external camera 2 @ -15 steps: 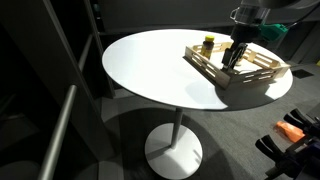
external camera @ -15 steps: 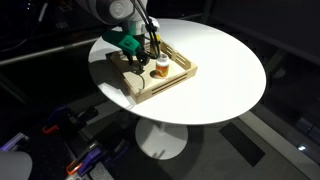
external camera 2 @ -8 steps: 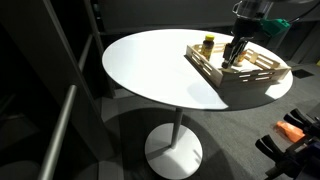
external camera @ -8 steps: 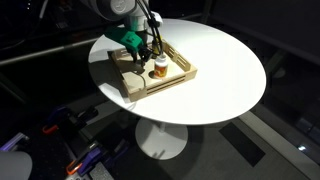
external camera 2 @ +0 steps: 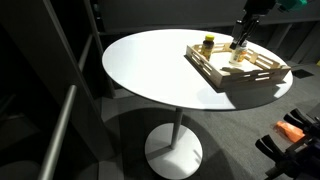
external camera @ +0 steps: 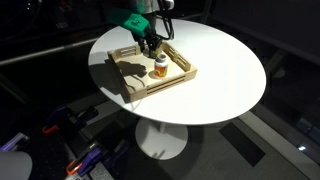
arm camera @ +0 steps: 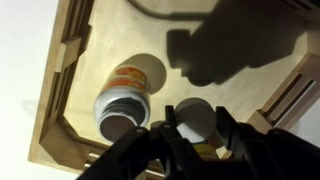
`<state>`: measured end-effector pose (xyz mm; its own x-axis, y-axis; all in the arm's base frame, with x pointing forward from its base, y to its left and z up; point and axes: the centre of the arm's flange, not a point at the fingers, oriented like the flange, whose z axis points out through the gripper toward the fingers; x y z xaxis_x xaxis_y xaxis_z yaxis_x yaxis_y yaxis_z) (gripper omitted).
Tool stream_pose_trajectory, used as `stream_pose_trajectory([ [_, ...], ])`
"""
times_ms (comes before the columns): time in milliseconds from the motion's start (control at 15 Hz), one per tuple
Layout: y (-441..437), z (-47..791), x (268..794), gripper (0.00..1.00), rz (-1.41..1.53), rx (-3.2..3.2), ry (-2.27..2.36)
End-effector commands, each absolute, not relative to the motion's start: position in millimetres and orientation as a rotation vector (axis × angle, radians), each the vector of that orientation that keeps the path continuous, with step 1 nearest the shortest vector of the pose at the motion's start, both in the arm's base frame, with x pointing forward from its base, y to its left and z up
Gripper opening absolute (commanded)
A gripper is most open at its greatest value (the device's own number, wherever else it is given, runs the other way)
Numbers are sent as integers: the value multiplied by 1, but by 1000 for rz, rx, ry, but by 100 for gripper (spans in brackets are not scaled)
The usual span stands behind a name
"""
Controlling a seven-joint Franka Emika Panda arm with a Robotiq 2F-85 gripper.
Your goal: Put the white cap on the white bottle
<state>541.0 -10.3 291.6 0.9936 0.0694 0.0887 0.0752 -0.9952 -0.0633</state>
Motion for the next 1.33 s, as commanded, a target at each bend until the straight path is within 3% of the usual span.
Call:
stream_pose_trajectory([
  [0, -33, 328, 542, 19, -132, -3070, -90],
  [1267, -90, 328, 563, 27, -54, -3071, 47],
])
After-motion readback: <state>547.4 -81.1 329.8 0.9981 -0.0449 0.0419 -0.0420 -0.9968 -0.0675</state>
